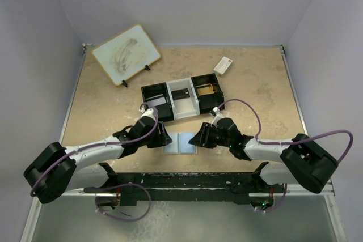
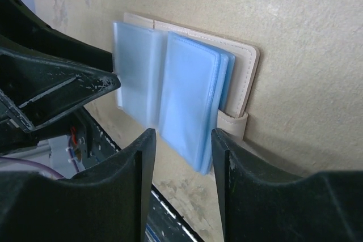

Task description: Take the credit cards out of the card holder

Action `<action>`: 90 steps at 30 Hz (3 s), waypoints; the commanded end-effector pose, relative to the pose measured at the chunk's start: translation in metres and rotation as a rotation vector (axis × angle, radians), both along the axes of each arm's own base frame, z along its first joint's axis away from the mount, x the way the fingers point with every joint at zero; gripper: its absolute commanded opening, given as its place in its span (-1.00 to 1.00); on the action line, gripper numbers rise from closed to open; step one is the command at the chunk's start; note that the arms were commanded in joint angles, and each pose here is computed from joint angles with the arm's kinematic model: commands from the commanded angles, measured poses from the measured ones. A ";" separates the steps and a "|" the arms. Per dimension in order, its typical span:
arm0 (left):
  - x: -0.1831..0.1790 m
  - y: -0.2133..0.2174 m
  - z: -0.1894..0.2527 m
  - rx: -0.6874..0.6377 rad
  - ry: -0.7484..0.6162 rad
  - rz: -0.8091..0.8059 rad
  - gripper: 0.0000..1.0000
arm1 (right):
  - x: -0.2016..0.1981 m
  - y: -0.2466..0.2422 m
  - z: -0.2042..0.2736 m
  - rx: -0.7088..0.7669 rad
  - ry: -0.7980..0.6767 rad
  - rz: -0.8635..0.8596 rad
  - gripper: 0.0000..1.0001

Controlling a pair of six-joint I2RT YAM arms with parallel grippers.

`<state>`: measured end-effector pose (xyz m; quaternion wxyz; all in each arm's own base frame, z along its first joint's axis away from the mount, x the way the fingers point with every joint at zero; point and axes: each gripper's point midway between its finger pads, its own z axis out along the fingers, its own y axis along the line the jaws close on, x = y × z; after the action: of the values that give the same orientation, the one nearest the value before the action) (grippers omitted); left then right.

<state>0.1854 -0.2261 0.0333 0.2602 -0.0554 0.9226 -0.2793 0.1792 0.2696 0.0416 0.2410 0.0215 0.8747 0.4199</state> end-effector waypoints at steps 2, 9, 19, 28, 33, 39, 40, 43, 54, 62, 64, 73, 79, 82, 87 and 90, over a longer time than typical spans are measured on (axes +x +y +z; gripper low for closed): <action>0.002 -0.015 0.004 -0.048 -0.025 -0.031 -0.04 | -0.007 -0.004 -0.012 -0.026 0.015 0.017 -0.10; 0.004 -0.015 0.009 -0.035 -0.041 -0.027 -0.14 | -0.007 -0.006 -0.022 -0.045 0.045 0.001 -0.15; 0.002 -0.026 0.012 -0.057 -0.049 -0.067 -0.51 | -0.007 -0.004 -0.020 -0.027 0.050 -0.010 -0.17; 0.004 -0.029 0.017 -0.064 -0.071 -0.071 -0.82 | -0.005 -0.003 -0.022 -0.033 0.053 -0.011 -0.14; 0.008 0.000 -0.007 0.165 -0.028 -0.019 -1.00 | -0.002 -0.007 -0.016 -0.048 0.045 -0.040 -0.06; 0.000 0.001 -0.024 0.281 -0.021 -0.016 -1.00 | -0.010 -0.008 -0.016 -0.028 0.061 -0.038 -0.02; -0.001 0.000 -0.025 0.296 -0.023 -0.015 -1.00 | -0.011 -0.008 -0.018 -0.032 0.066 -0.032 -0.02; -0.003 -0.002 -0.027 0.329 -0.030 -0.022 -1.00 | -0.012 -0.007 -0.022 -0.035 0.070 -0.027 -0.04; -0.010 -0.012 -0.025 0.302 -0.038 -0.042 -1.00 | -0.003 0.012 -0.013 0.048 0.064 -0.021 -0.15; -0.010 -0.015 -0.021 0.285 -0.048 -0.040 -1.00 | 0.015 0.021 -0.015 -0.074 0.039 -0.058 -0.13; -0.009 -0.015 -0.019 0.282 -0.053 -0.036 -1.00 | 0.015 0.020 -0.016 -0.078 0.037 -0.054 -0.10; -0.007 -0.013 -0.015 0.280 -0.067 -0.027 -1.00 | 0.021 0.017 -0.029 -0.311 -0.008 -0.042 -0.74; -0.004 -0.007 -0.010 0.290 -0.083 -0.001 -1.00 | 0.025 -0.027 -0.039 -0.699 -0.051 -0.156 -1.00; -0.004 -0.008 -0.009 0.286 -0.086 -0.001 -1.00 | 0.023 -0.041 -0.048 -0.802 -0.055 -0.168 -1.00; -0.005 -0.008 -0.006 0.277 -0.090 -0.004 -1.00 | 0.009 -0.028 -0.049 -0.737 -0.014 -0.102 -0.45; -0.005 -0.008 -0.001 0.262 -0.099 -0.001 -1.00 | 0.013 -0.019 -0.027 -0.641 -0.050 -0.120 -0.31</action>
<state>0.1813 -0.2383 0.0252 0.3000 -0.0027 0.9411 -0.1560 0.2000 0.2924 0.0210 0.2820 -0.0109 0.9442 0.1699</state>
